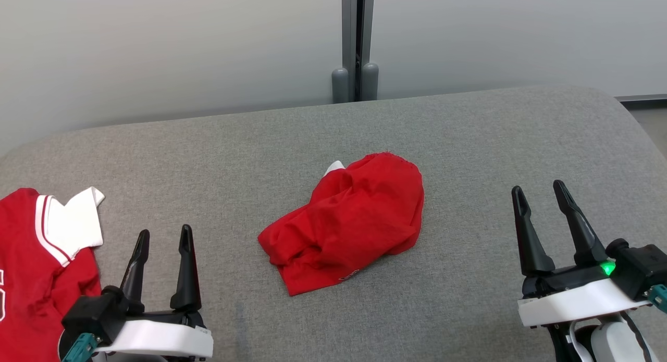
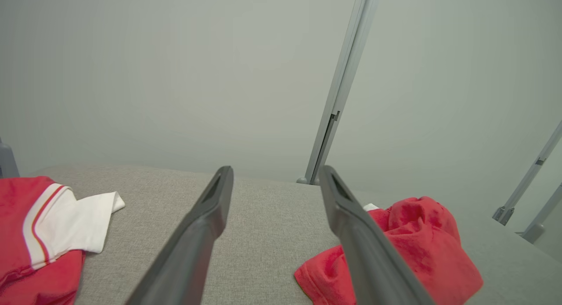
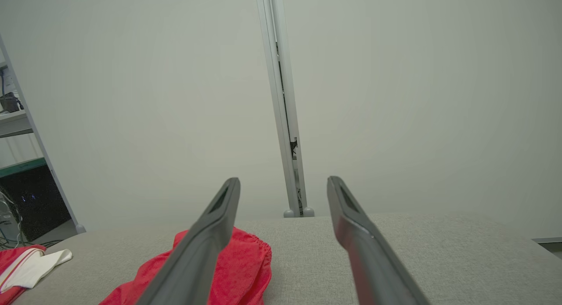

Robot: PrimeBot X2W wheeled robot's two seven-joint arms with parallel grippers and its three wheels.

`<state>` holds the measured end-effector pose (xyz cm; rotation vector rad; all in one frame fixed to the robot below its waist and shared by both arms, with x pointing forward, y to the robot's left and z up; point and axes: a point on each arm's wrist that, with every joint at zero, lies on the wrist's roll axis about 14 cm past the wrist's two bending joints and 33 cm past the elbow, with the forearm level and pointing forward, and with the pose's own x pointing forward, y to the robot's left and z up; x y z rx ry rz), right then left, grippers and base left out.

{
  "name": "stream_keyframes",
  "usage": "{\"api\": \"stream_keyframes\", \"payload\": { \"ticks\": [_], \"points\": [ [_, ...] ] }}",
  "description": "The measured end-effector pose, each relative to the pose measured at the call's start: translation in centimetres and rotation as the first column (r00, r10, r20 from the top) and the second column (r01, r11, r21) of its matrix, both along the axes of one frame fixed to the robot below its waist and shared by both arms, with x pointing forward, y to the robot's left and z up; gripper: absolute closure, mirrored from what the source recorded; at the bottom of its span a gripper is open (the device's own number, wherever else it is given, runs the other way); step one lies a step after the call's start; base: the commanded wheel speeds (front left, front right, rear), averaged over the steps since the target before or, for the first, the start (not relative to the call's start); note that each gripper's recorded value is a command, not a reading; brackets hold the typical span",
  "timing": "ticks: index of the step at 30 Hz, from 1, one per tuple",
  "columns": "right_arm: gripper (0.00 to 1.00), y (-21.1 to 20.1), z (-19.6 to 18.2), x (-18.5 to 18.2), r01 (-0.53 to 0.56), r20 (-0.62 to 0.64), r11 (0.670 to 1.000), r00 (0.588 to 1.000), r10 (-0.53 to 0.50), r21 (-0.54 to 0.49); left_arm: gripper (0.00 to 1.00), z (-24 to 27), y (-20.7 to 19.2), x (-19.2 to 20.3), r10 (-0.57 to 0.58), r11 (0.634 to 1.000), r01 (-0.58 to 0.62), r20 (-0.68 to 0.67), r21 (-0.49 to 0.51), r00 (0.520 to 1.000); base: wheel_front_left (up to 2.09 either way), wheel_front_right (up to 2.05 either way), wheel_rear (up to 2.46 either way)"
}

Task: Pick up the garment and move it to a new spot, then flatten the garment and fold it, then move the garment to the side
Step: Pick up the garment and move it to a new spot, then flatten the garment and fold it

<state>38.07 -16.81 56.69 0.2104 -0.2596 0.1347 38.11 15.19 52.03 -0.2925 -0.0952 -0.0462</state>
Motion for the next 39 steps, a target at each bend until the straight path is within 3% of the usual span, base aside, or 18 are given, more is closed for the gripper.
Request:
{"api": "stream_keyframes", "payload": {
  "ticks": [29,34,39],
  "points": [
    [0.0,1.0,-0.3,0.3,-0.036,-0.009,0.999,0.999,0.036,-0.014,0.0,-1.3,-0.1,-0.7,-0.006,1.0,0.005,-0.037,-0.014,0.999,0.0,0.0,0.0],
    [0.0,1.0,-0.4,0.4,-0.037,-0.013,0.999,0.999,0.037,-0.012,0.0,-3.8,-1.7,-1.0,-0.076,0.997,0.074,-0.155,-0.021,0.985,0.0,0.0,0.0],
    [0.0,0.9,-0.5,0.7,-0.034,-0.015,0.999,0.999,0.033,-0.009,0.0,-7.1,-4.4,-1.3,-0.196,0.981,0.189,-0.311,-0.052,0.93,0.0,0.0,0.0]
  ]
}}
